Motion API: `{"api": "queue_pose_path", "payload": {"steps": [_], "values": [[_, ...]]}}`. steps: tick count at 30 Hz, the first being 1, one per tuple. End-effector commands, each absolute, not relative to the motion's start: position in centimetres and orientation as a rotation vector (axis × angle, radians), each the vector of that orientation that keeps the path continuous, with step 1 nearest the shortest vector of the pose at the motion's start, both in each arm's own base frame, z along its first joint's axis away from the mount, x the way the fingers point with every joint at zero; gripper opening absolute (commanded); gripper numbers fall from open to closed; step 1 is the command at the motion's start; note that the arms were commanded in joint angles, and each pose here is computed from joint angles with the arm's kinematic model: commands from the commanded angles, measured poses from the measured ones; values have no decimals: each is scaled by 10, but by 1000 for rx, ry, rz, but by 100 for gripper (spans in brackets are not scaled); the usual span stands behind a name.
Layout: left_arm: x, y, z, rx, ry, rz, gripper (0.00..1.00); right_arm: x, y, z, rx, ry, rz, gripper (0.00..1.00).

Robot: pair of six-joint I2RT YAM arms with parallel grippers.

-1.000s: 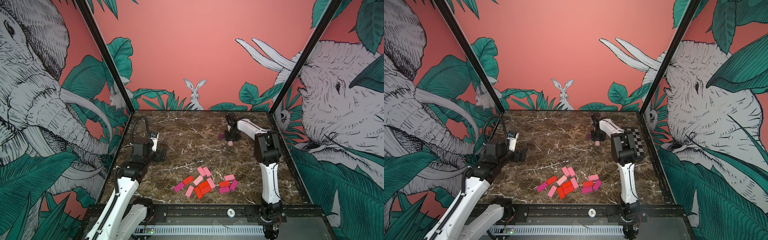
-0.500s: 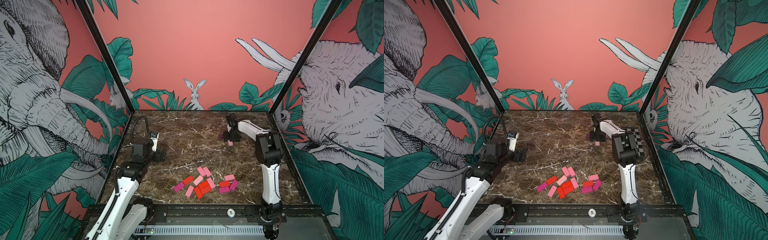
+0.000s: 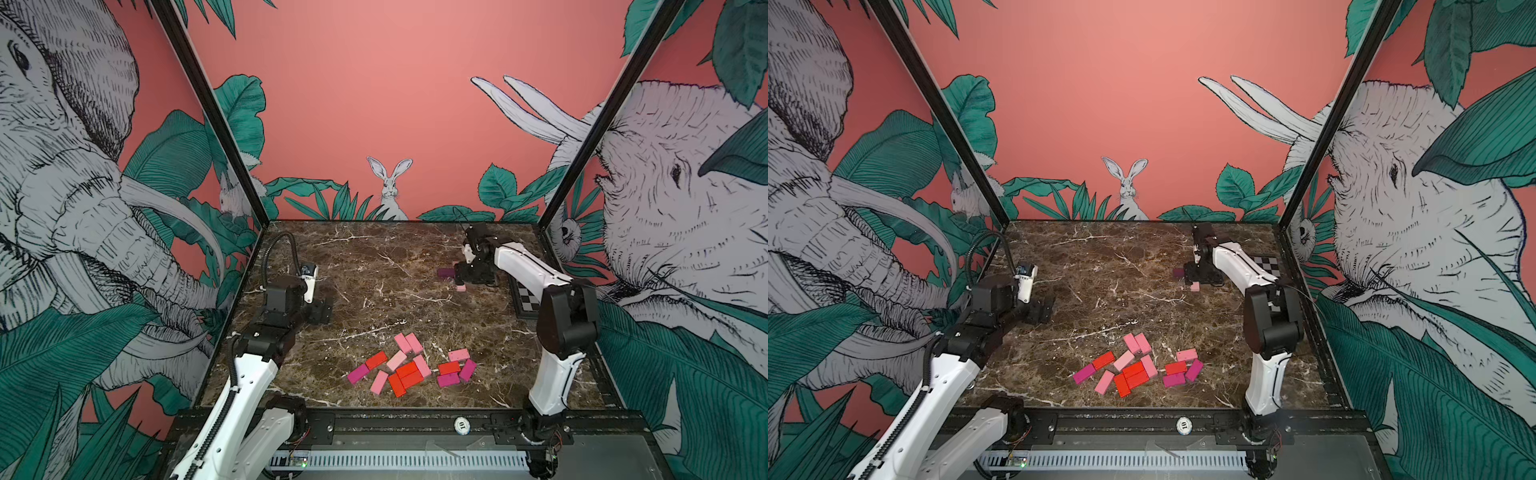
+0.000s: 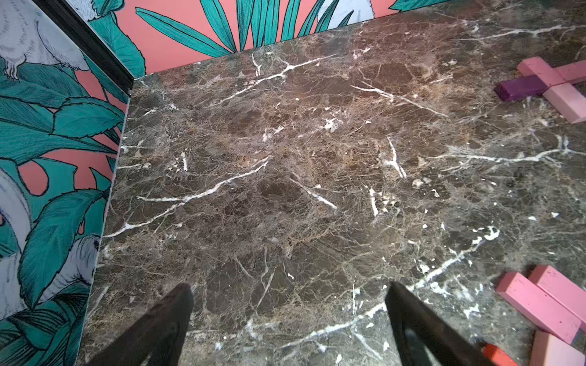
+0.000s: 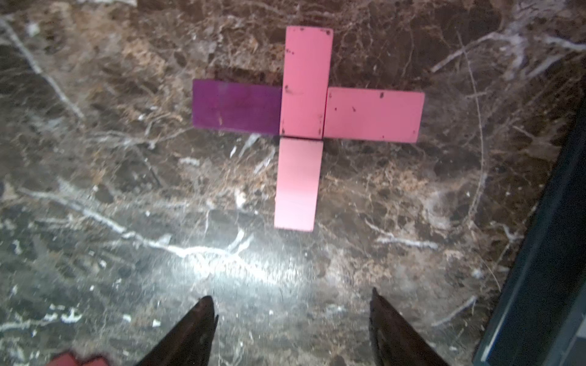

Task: Assemble the letter t with building blocks
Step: Assemble the building block at the center of the board, then pick up the building block from the center of the board.

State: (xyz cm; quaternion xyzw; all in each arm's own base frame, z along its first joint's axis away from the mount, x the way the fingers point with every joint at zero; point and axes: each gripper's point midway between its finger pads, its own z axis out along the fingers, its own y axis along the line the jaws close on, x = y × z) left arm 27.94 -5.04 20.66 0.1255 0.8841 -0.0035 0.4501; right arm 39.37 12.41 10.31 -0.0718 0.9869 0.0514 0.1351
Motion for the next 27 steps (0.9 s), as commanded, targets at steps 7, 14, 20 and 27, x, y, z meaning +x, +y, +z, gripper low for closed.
{"api": "queue_pose_path", "payload": {"steps": [7,14,20,27], "values": [[279,-50,206,319,2193,-2,97,297,133,103,-808,2846,221,70],[280,-50,204,318,2200,-1,97,230,149,100,-1558,2412,304,65],[279,-48,205,309,2194,7,97,204,159,98,-1759,2265,402,66],[279,-45,206,297,2189,23,97,190,169,76,-1953,2264,408,65]]}}
